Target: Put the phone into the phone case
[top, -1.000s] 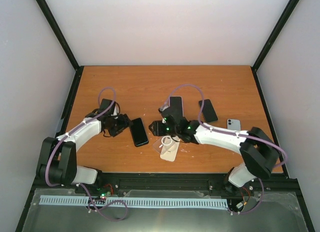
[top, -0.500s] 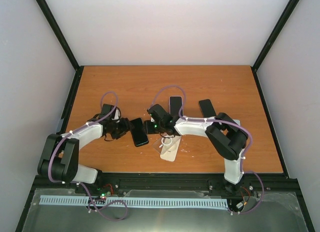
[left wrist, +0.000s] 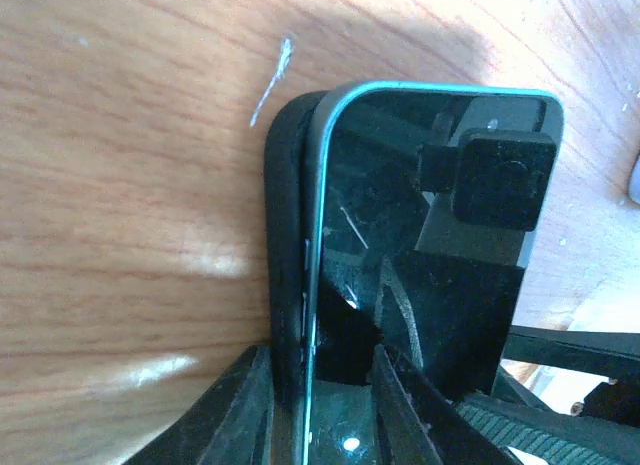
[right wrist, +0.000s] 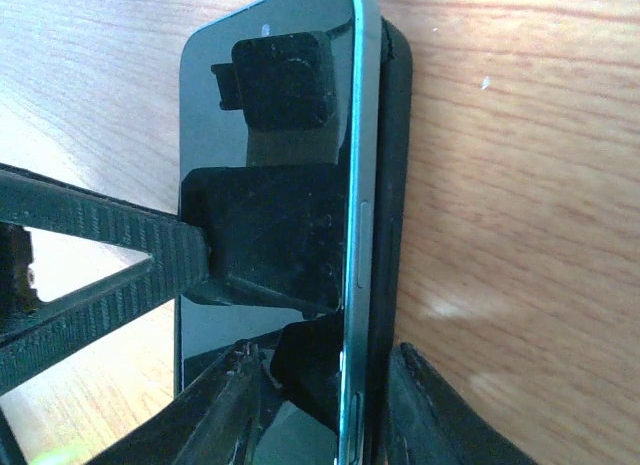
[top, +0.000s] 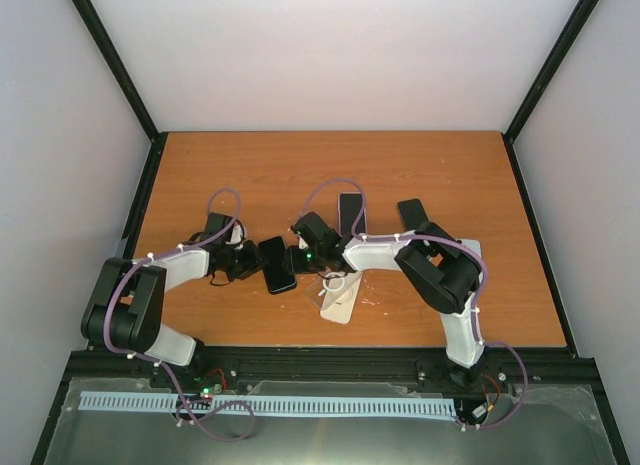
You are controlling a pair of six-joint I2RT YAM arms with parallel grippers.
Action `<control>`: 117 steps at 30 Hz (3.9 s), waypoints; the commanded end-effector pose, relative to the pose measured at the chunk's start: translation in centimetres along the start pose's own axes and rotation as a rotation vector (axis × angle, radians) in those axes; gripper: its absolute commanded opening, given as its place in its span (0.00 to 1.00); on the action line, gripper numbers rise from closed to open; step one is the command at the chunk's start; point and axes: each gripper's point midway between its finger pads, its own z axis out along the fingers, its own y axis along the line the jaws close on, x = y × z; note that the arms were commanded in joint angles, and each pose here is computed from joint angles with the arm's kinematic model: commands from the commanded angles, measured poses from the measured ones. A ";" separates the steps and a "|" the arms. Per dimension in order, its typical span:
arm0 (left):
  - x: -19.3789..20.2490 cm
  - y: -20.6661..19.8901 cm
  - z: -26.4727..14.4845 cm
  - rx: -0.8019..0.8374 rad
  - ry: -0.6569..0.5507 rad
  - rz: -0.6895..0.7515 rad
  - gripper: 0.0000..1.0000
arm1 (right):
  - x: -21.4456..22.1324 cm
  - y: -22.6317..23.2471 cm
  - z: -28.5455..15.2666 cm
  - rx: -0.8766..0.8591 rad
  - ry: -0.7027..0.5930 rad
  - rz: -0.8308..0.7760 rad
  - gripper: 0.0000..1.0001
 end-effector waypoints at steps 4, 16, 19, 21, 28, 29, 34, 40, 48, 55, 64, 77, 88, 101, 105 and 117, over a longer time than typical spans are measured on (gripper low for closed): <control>1.3 -0.6 0.4 0.080 0.044 -0.005 0.21 | 0.4 2.1 0.4 -0.121 0.047 0.035 0.36; 2.5 -1.5 -0.7 0.164 0.047 -0.012 0.27 | -2.4 5.9 -1.8 -0.347 0.005 0.129 0.36; 2.8 -1.5 -0.7 0.170 0.057 -0.012 0.30 | -2.5 6.6 -2.1 -0.389 0.009 0.145 0.37; 2.8 -1.7 -0.8 0.176 0.054 -0.002 0.34 | -2.6 7.2 -2.4 -0.416 0.012 0.142 0.37; 2.6 -1.6 -1.6 0.149 0.030 0.031 0.43 | -1.0 7.1 -3.0 -0.473 0.033 0.162 0.38; 2.4 -1.6 -1.6 0.142 0.021 0.036 0.45 | -0.7 7.0 -3.0 -0.481 0.041 0.165 0.38; 3.5 -0.6 -1.5 0.118 0.049 0.020 0.47 | 0.5 6.2 -2.7 -0.471 0.070 0.160 0.40; 4.5 -0.7 -1.5 0.169 0.064 0.015 0.42 | 0.8 7.2 -3.1 -0.544 0.092 0.159 0.40; 5.0 -2.3 -3.2 0.270 0.027 0.070 0.60 | 0.9 7.9 -3.8 -0.610 0.090 0.189 0.41; 5.8 -1.2 -2.7 0.243 0.049 0.049 0.57 | 1.3 7.5 -3.0 -0.622 0.116 0.214 0.44; 6.2 -0.6 -2.5 0.230 0.047 0.055 0.55 | 3.0 6.5 -1.8 -0.563 0.212 0.175 0.48; 6.2 -1.0 -2.8 0.252 0.045 0.072 0.62 | 2.6 7.5 -2.3 -0.628 0.198 0.163 0.18; 6.3 -0.7 -2.5 0.238 0.054 0.058 0.63 | 2.4 7.3 -2.4 -0.594 0.194 0.148 0.20; 4.6 -4.0 -6.4 0.314 -0.064 0.081 0.77 | 0.3 6.3 -5.5 -0.525 0.020 -0.012 0.10; 3.4 -6.7 -9.6 0.376 -0.147 0.123 0.90 | -0.3 6.7 -9.1 -0.569 -0.071 -0.096 0.09; 4.7 -15.2 -18.8 0.770 -0.225 0.298 0.90 | -0.2 10.3 -21.1 -0.631 -0.391 -0.452 0.09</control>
